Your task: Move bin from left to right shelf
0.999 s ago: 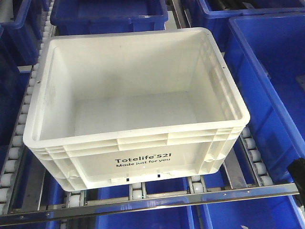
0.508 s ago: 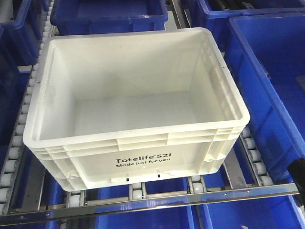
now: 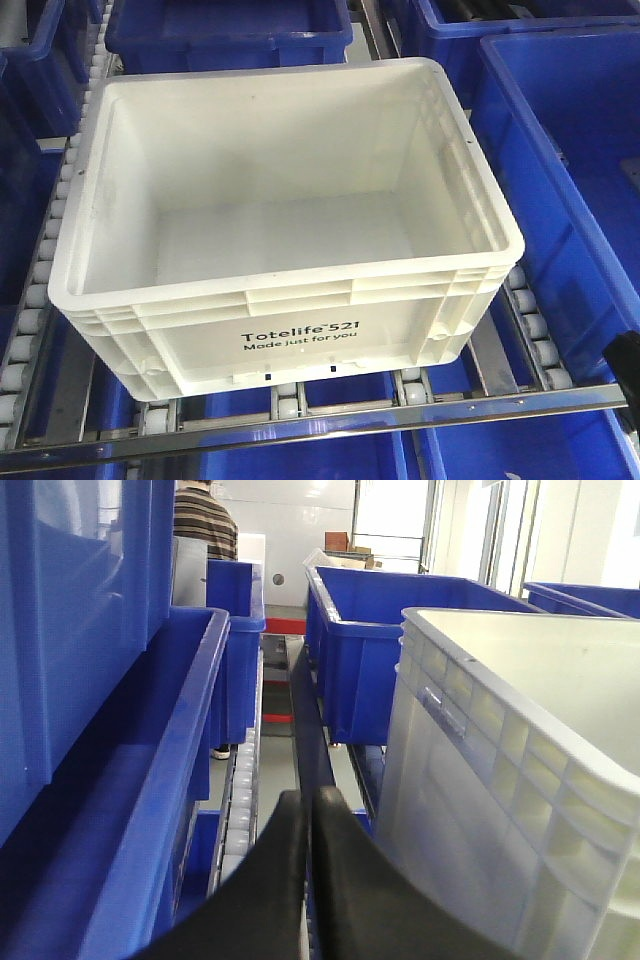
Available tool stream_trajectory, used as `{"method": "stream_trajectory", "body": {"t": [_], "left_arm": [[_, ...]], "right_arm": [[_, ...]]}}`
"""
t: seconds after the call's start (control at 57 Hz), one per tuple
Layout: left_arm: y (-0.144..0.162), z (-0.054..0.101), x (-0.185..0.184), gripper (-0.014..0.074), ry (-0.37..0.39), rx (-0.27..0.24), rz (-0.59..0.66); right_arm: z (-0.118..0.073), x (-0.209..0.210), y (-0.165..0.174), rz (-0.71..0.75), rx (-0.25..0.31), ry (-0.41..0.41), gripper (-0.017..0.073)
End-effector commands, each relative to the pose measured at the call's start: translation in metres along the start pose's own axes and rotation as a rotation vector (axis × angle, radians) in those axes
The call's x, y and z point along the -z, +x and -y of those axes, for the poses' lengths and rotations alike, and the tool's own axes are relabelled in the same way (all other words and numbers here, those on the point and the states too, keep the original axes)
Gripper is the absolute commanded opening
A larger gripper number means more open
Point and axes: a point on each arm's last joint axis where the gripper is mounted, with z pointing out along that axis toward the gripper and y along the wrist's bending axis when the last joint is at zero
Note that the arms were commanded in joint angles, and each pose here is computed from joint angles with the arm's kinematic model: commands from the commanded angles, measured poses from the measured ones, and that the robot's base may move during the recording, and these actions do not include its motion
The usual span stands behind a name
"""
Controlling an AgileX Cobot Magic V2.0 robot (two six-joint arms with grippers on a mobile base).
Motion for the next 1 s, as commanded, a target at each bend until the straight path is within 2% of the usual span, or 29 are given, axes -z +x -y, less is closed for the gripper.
{"method": "stream_trajectory", "body": {"t": [0.0,0.07,0.158,0.193,0.228,0.316,0.421,0.491,0.596,0.789,0.982], "left_arm": [[-0.001,0.001,0.001,-0.0006,0.014,0.010,0.074],[-0.001,0.001,0.001,-0.0006,0.014,0.010,0.074],[-0.001,0.001,0.001,-0.0006,0.014,0.010,0.074],[-0.001,0.001,0.001,-0.0006,0.014,0.010,0.074],[-0.001,0.001,0.001,-0.0006,0.014,0.010,0.074],[-0.001,0.001,0.001,-0.0006,0.014,0.010,0.074],[-0.001,0.001,0.001,-0.0006,0.014,0.010,0.074],[-0.001,0.001,0.001,-0.0006,0.014,0.010,0.074],[-0.001,0.001,0.001,-0.0006,0.014,0.010,0.074],[-0.001,0.001,0.001,-0.0006,0.014,0.010,0.073],[-0.001,0.001,0.001,-0.0006,0.014,0.010,0.073]], "right_arm": [[-0.003,0.000,-0.015,0.081,0.003,-0.023,-0.0008],[0.001,0.000,-0.015,0.085,0.025,0.034,-0.0008],[0.010,0.001,-0.016,0.104,-0.055,0.152,-0.0008],[0.012,0.001,-0.016,0.110,-0.067,0.193,-0.0008],[0.015,0.002,-0.017,0.114,-0.059,0.229,-0.0008],[0.019,0.003,-0.016,0.101,0.010,0.295,-0.0008],[0.020,0.003,-0.016,0.085,0.087,0.308,-0.0008],[0.019,0.004,-0.015,0.082,0.115,0.310,-0.0008],[0.018,0.010,-0.011,0.094,0.119,0.313,-0.0008],[0.019,0.015,0.023,0.132,0.121,0.304,-0.0008],[0.019,0.015,0.024,0.120,0.100,0.307,-0.0008]]}}
